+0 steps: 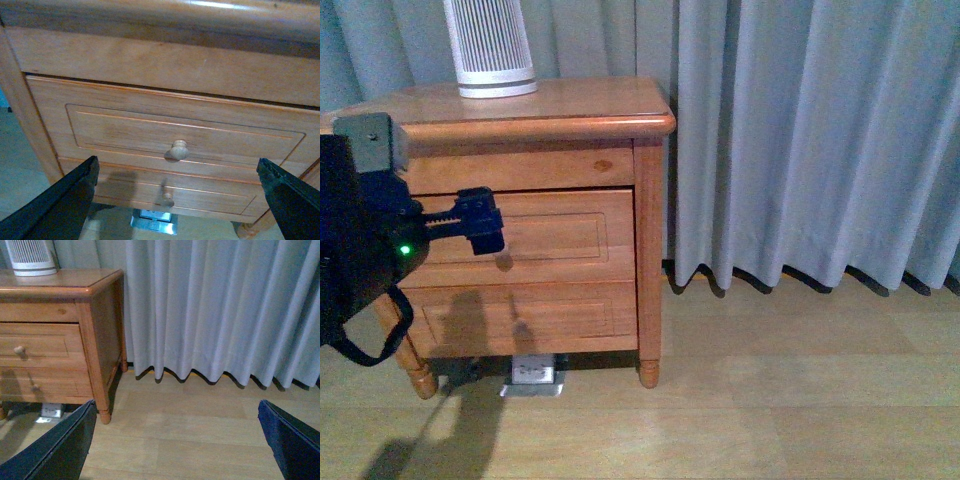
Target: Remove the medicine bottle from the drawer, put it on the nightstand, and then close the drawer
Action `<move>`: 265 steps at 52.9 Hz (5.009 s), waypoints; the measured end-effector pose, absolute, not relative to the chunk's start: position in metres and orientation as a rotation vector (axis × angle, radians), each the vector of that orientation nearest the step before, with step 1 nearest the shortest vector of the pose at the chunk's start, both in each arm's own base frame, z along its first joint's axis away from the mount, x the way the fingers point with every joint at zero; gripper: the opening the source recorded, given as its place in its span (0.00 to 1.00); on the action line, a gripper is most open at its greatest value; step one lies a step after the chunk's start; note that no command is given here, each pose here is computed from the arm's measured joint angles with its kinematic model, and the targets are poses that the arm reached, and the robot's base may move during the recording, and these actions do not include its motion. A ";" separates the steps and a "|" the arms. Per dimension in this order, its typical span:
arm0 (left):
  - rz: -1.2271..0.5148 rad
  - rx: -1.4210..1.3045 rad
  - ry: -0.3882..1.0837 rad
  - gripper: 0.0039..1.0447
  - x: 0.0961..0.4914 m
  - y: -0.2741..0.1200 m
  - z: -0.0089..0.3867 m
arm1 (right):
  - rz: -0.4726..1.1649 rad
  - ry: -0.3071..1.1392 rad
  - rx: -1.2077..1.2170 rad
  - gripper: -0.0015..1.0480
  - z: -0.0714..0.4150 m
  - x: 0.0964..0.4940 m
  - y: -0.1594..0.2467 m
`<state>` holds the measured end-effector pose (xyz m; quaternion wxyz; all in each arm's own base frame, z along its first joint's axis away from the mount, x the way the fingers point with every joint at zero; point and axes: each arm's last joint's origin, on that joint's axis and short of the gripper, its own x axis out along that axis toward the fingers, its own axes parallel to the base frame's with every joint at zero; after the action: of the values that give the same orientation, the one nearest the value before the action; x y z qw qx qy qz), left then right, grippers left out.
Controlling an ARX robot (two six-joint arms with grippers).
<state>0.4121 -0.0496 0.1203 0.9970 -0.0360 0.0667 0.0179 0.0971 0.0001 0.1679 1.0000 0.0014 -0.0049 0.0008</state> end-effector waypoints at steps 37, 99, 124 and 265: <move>-0.046 -0.015 0.145 0.94 0.508 -0.072 0.052 | 0.002 -0.010 0.003 0.93 0.168 0.097 0.000; -0.009 0.015 0.229 0.33 0.533 -0.058 0.038 | 0.002 -0.010 0.003 0.93 0.168 0.097 0.000; 0.006 0.029 0.204 0.24 0.521 -0.059 0.036 | 0.002 -0.010 0.003 0.93 0.168 0.097 0.000; -0.003 0.010 0.004 0.19 0.098 -0.001 0.193 | 0.002 -0.010 0.003 0.93 0.168 0.097 0.000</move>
<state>0.0977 -0.0005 0.1929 1.0000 0.0049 0.0022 -0.0015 0.0971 0.0001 0.1679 1.0000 0.0014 -0.0049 0.0008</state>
